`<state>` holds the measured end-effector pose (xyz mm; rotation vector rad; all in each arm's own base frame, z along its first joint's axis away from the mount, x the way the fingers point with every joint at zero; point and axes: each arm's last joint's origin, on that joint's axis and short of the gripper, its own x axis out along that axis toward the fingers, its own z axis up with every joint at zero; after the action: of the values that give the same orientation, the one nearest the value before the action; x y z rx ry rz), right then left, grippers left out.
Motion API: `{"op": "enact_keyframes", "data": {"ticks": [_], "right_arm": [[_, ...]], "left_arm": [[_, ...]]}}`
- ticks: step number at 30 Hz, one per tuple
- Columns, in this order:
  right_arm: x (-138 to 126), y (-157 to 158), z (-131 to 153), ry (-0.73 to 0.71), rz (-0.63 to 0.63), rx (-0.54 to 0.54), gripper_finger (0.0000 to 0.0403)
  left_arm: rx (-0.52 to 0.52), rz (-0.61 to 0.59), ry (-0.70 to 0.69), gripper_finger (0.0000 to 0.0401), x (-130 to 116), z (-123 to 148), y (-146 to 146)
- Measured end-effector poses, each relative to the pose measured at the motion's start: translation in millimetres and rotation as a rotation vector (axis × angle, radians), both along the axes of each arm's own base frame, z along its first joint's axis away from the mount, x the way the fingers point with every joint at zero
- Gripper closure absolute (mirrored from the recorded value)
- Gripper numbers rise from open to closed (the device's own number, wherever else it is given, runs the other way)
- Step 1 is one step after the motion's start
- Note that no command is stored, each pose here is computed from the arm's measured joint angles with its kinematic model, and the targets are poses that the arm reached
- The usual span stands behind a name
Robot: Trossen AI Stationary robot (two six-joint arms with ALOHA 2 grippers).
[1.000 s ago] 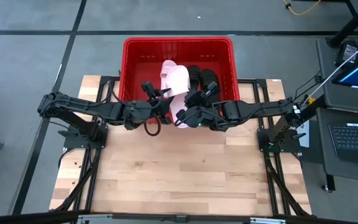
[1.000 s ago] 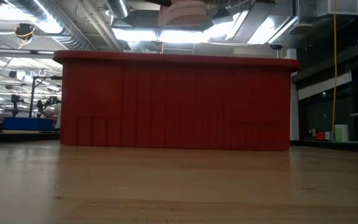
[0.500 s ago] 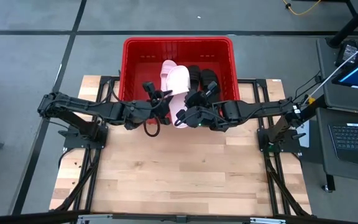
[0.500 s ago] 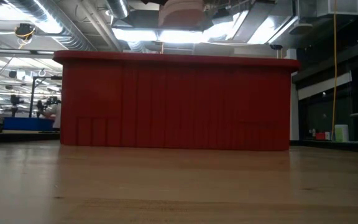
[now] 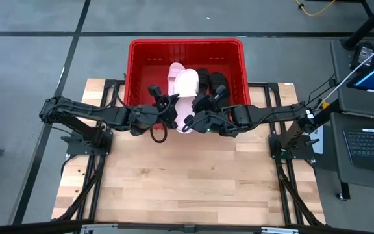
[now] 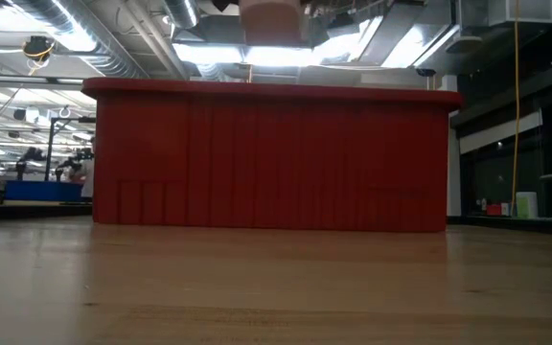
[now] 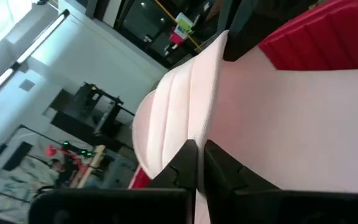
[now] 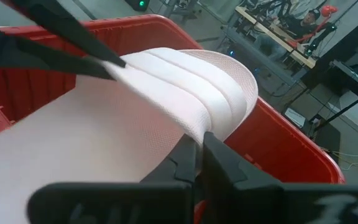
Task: Pick and place slides into bin
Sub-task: Put the pink slide into the bin
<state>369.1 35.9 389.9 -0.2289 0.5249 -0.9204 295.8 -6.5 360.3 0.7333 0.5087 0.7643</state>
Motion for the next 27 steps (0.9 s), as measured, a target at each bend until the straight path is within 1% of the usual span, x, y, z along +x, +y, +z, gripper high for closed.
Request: {"op": "enact_keyframes", "data": {"ticks": [2,6,14,18,20,22,24,27], "right_arm": [[0,0,0,0.004,0.010,0.006,0.0373],[0,0,0,0.007,0.013,0.007,0.0351],[0,4,0,-0.003,0.022,0.016,0.0325],[0,4,0,0.002,0.025,0.013,0.0315],[0,4,0,0.016,0.031,0.005,0.0313],[-2,4,2,0.013,0.040,0.012,0.0314],[-5,4,6,0.003,0.059,0.030,0.0325],[-13,3,15,-0.013,0.074,0.041,0.0365]], "left_arm": [[0.019,0.017,0.015,0.0396,-1,0,0],[0.024,0.033,0.020,0.0397,-1,0,3],[0.103,0.166,0.099,0.0397,-4,1,19],[0.104,0.169,0.098,0.0397,-8,5,26],[0.096,0.146,0.095,0.0397,-12,8,29],[0.088,0.131,0.091,0.0397,-18,12,32],[0.074,0.123,0.086,0.0397,-26,17,37],[0.036,0.124,0.058,0.0397,-44,25,46]]}}
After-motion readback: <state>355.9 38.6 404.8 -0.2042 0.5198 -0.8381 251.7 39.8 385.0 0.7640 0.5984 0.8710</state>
